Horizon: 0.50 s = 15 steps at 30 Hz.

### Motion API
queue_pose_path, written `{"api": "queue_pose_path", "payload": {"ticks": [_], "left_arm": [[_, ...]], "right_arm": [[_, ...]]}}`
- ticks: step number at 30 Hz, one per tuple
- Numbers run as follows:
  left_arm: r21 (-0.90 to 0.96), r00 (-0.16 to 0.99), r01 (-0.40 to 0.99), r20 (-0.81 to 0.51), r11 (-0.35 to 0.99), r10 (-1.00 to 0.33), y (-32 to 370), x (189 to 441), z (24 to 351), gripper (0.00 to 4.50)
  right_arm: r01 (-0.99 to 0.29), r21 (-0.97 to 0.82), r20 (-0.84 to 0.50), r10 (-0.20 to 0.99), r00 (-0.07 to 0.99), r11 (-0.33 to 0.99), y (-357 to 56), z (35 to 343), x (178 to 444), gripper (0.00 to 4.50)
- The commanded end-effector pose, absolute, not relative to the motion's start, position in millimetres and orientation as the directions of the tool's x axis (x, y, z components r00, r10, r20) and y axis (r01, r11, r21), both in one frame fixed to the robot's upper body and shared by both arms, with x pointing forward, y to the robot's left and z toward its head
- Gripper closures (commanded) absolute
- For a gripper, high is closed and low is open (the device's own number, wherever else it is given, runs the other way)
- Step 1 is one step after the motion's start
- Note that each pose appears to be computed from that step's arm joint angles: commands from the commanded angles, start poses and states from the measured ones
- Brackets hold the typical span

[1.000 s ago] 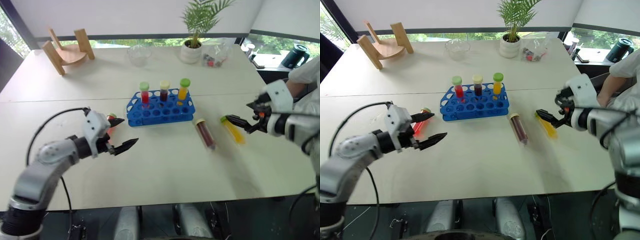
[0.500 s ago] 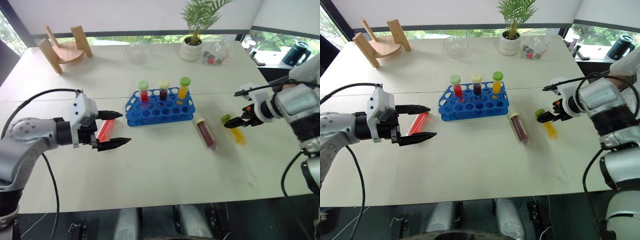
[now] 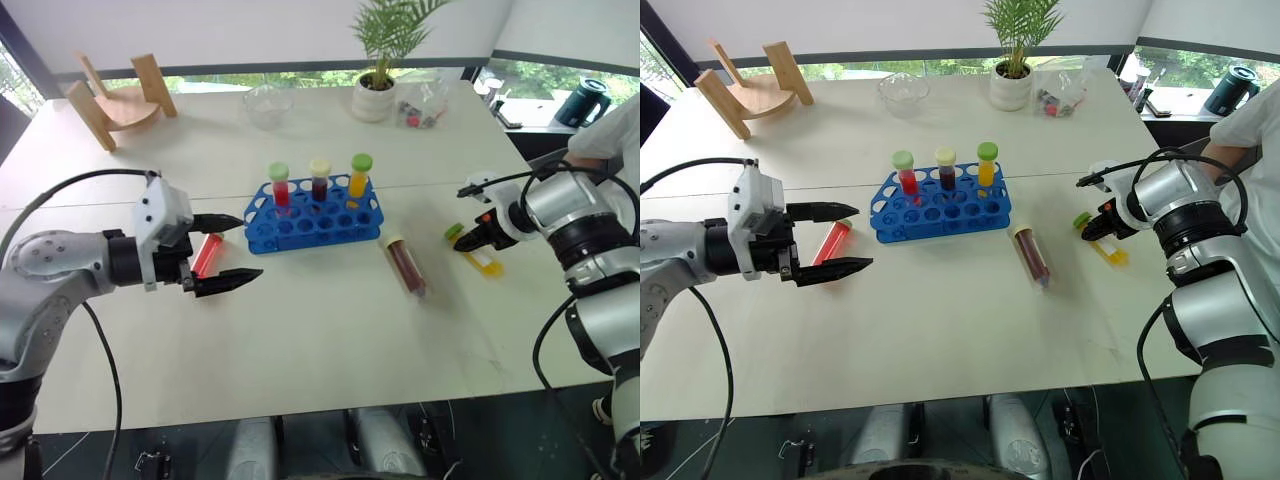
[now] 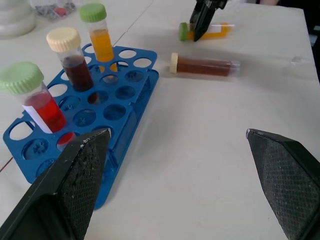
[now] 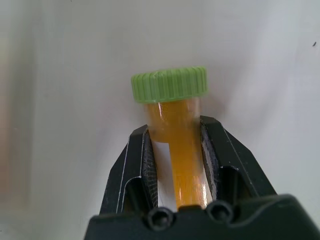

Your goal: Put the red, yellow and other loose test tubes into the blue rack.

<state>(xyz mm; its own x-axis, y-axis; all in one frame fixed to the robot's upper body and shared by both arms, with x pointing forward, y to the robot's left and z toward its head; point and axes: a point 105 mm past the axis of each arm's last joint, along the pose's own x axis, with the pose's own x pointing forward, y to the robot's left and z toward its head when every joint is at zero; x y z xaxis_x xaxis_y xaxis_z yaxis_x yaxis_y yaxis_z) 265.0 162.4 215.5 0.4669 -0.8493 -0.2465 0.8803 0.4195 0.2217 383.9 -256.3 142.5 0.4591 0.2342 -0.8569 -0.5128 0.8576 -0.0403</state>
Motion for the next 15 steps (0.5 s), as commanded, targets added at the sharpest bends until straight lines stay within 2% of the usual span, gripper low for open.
{"api": "queue_pose_path", "payload": {"ticks": [1,2,4,6,11,15], "left_arm": [[0.259,0.477,0.869,-0.209,0.422,-0.854,160.9,261.1,230.2,0.0],[0.256,0.479,0.868,-0.208,0.426,-0.853,161.0,260.9,229.8,0.0],[0.25,0.486,0.865,-0.205,0.435,-0.85,160.4,262.0,228.3,0.0],[0.237,0.492,0.863,-0.187,0.447,-0.85,159.7,263.8,229.9,0.0],[0.232,0.501,0.858,-0.174,0.459,-0.848,160.0,269.6,233.5,0.0],[0.234,0.505,0.856,-0.182,0.462,-0.844,160.6,275.0,232.6,0.0]], "right_arm": [[-0.577,-0.013,-0.664,0.424,0.615,0.817,-221.1,205.9,396.2,3.7],[-0.591,-0.03,-0.574,0.47,0.67,0.806,-209.5,223.7,398.3,3.7],[-0.657,-0.052,-0.268,0.623,0.735,0.752,-172.9,260.9,391.7,3.7],[-0.668,-0.072,-0.039,0.667,0.744,0.741,-156.8,275.1,380.8,3.7],[-0.681,-0.094,0.215,0.683,0.699,0.726,-128.8,252.0,362.0,3.7],[-0.672,-0.116,0.287,0.673,0.682,0.731,-114.0,222.2,363.8,3.7]]}}
